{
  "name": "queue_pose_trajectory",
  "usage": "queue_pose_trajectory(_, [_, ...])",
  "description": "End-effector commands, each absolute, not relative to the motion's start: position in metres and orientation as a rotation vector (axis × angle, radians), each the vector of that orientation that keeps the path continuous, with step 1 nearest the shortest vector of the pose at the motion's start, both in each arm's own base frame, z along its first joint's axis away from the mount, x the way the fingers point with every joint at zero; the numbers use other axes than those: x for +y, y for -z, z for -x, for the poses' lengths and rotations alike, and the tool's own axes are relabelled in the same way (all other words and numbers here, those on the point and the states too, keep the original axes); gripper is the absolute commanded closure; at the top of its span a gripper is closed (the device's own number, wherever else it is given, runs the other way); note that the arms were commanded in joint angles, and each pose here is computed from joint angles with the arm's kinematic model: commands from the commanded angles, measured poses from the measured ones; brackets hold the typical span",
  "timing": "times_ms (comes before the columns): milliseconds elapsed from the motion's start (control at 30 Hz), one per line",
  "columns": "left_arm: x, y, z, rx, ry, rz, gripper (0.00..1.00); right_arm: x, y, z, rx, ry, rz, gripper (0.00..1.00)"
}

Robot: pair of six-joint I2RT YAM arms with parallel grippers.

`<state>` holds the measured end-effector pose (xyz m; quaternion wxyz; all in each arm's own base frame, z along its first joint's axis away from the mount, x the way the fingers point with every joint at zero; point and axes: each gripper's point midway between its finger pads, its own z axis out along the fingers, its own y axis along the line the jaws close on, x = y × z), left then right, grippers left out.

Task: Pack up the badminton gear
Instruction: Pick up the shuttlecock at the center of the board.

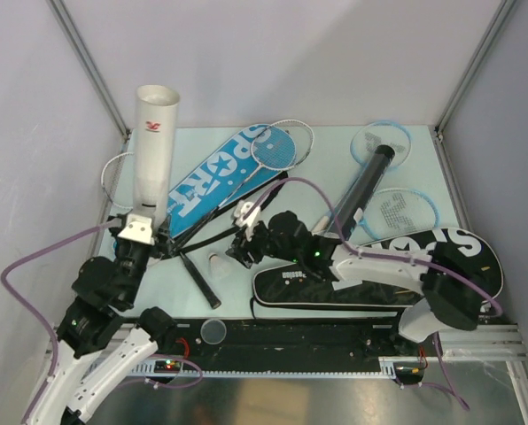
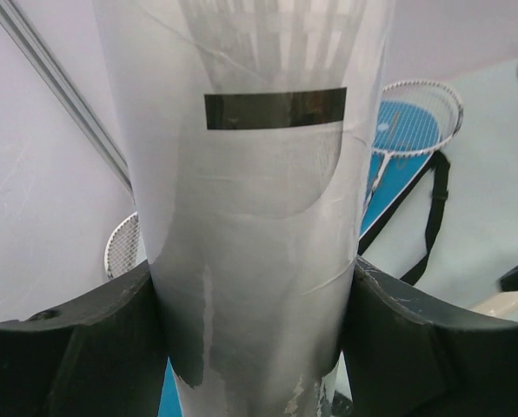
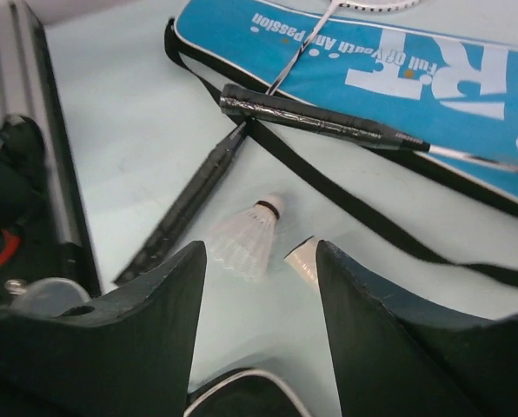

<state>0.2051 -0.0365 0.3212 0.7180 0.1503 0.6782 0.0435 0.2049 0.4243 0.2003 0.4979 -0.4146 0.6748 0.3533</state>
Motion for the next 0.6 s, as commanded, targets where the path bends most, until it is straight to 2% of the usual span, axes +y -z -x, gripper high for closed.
queue_pose_trajectory(0, [-0.034, -0.363, -0.188, 1.354, 0.034, -0.231, 0.44, 0.452, -0.216, -0.223, 1.291, -0.709, 1.155, 0.42])
queue_pose_trajectory(267, [-0.038, -0.354, -0.178, 1.34, 0.083, -0.259, 0.45, 0.484, -0.145, -0.203, 1.154, -0.623, 1.431, 0.41])
queue_pose_trajectory(567, [-0.053, -0.346, -0.171, 1.338, 0.161, -0.324, 0.46, 0.503, -0.103, -0.198, 1.111, -0.545, 1.525, 0.42])
